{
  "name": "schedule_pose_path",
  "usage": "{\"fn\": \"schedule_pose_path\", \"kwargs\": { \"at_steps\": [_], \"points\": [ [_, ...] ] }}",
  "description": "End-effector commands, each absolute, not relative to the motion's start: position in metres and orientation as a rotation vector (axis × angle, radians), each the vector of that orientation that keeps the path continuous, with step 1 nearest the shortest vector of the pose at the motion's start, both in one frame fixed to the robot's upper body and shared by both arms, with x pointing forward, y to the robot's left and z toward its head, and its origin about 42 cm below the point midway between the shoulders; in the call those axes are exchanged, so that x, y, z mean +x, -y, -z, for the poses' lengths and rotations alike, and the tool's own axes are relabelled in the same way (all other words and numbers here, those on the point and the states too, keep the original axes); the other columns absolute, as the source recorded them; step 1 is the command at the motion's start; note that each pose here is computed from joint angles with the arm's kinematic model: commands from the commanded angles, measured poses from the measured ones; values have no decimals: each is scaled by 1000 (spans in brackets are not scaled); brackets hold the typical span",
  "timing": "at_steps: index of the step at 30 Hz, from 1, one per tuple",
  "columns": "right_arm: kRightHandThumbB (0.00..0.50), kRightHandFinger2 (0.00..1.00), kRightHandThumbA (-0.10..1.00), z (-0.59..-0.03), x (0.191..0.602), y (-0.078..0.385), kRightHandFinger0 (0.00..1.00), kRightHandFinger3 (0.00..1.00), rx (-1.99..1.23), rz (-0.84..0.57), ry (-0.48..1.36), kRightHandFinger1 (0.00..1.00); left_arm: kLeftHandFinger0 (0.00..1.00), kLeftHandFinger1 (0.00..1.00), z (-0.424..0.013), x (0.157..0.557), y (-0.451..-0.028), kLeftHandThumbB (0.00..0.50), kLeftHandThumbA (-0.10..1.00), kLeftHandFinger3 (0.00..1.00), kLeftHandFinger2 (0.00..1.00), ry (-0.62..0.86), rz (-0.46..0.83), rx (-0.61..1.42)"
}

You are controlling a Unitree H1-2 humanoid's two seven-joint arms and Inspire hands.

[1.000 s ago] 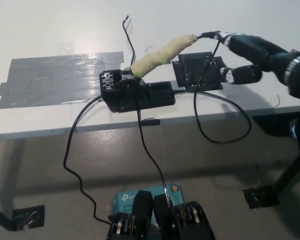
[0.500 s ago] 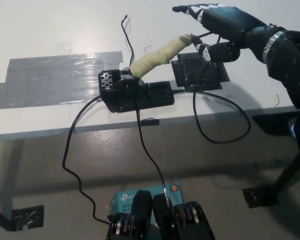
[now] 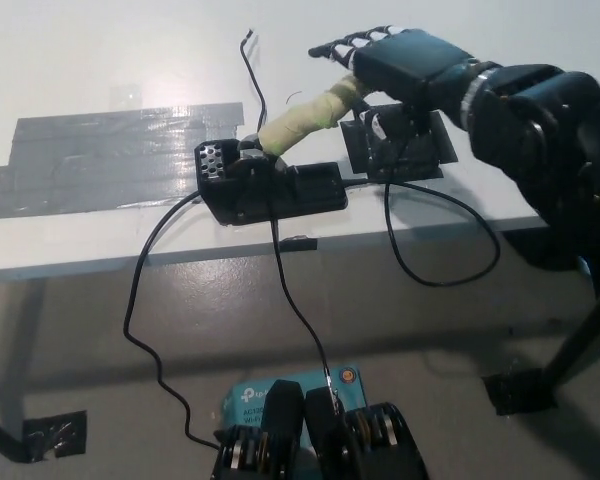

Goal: The robot uses its right hand to grab the soldering gun kept on the middle of the table and pulls it out of its base and keep it on the right side of the base

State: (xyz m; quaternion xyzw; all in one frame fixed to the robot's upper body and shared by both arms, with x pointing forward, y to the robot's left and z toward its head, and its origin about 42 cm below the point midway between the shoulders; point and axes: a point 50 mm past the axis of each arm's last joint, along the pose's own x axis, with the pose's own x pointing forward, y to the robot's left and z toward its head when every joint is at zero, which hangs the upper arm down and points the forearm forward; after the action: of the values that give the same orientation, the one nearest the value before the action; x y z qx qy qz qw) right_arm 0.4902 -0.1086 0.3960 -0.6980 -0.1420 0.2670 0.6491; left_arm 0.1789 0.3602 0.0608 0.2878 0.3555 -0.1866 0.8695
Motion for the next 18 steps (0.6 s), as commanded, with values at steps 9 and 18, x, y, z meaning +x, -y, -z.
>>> {"fn": "schedule_pose_path", "kwargs": {
  "at_steps": [9, 18],
  "points": [
    [500, 1000, 187, -431, 510, 86, 1000, 1000, -1855, -559, 261, 1000, 1000, 1000, -70, 186, -355, 150, 525, 1000, 1000, -729, 436, 631],
    [500, 1000, 158, -388, 505, 88, 1000, 1000, -1938, -658, 25, 1000, 1000, 1000, -72, 189, -353, 163, 515, 1000, 1000, -721, 440, 626]
  ]
}}
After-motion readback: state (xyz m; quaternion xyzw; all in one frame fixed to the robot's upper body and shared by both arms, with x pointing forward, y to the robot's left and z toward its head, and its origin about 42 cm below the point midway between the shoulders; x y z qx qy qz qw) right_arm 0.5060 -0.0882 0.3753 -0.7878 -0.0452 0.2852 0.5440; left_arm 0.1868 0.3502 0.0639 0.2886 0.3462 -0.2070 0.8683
